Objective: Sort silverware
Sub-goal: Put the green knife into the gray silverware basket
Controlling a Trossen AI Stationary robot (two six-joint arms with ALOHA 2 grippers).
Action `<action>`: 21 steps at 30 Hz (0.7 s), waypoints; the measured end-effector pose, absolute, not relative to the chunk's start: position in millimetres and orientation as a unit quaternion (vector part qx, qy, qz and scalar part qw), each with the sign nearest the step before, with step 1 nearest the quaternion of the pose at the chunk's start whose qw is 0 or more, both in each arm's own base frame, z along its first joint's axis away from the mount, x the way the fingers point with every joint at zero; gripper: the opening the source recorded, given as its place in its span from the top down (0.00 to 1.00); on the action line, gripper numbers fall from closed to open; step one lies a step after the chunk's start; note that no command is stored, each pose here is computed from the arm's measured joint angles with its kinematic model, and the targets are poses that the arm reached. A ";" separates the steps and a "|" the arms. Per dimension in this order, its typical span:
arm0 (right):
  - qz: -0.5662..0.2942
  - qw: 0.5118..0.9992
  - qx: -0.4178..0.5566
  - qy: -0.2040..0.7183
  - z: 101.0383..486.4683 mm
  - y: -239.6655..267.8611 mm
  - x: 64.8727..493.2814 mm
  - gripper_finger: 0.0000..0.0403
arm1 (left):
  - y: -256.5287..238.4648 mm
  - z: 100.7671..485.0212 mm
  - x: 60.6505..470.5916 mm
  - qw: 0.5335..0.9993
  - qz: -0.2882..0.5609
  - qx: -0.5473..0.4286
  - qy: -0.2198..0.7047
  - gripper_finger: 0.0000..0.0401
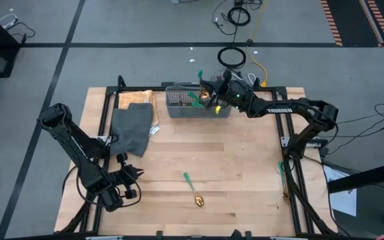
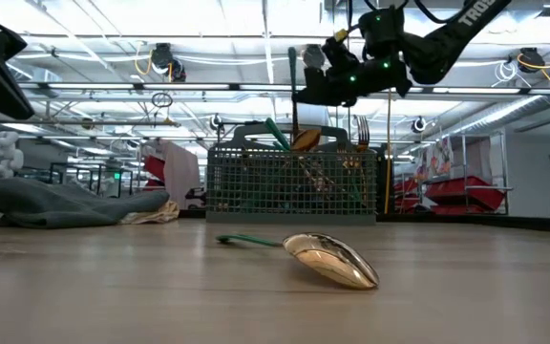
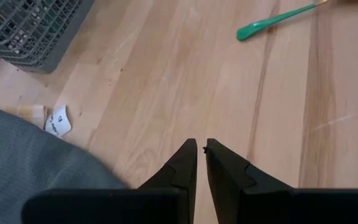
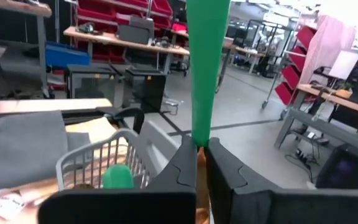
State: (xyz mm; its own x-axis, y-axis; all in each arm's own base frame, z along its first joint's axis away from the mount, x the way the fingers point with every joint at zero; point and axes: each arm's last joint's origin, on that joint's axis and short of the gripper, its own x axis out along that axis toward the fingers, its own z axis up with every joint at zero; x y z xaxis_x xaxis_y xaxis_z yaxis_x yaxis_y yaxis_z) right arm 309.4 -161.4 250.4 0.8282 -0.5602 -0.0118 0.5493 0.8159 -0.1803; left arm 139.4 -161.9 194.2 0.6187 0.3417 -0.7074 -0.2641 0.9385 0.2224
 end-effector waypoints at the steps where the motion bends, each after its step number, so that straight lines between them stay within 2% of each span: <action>1: -0.291 0.952 -0.084 0.035 248.9 -161.2 309.1 1.00 | -162.0 194.2 139.6 0.899 0.169 0.048 0.401 0.89; 17: -0.295 0.952 -0.058 0.054 243.5 -163.1 307.8 1.00 | -161.8 194.4 139.7 0.901 0.176 0.038 0.395 0.89; 21: -0.275 0.958 -0.062 0.051 245.2 -158.9 309.5 0.95 | -161.8 194.4 139.7 0.901 0.176 0.038 0.395 0.89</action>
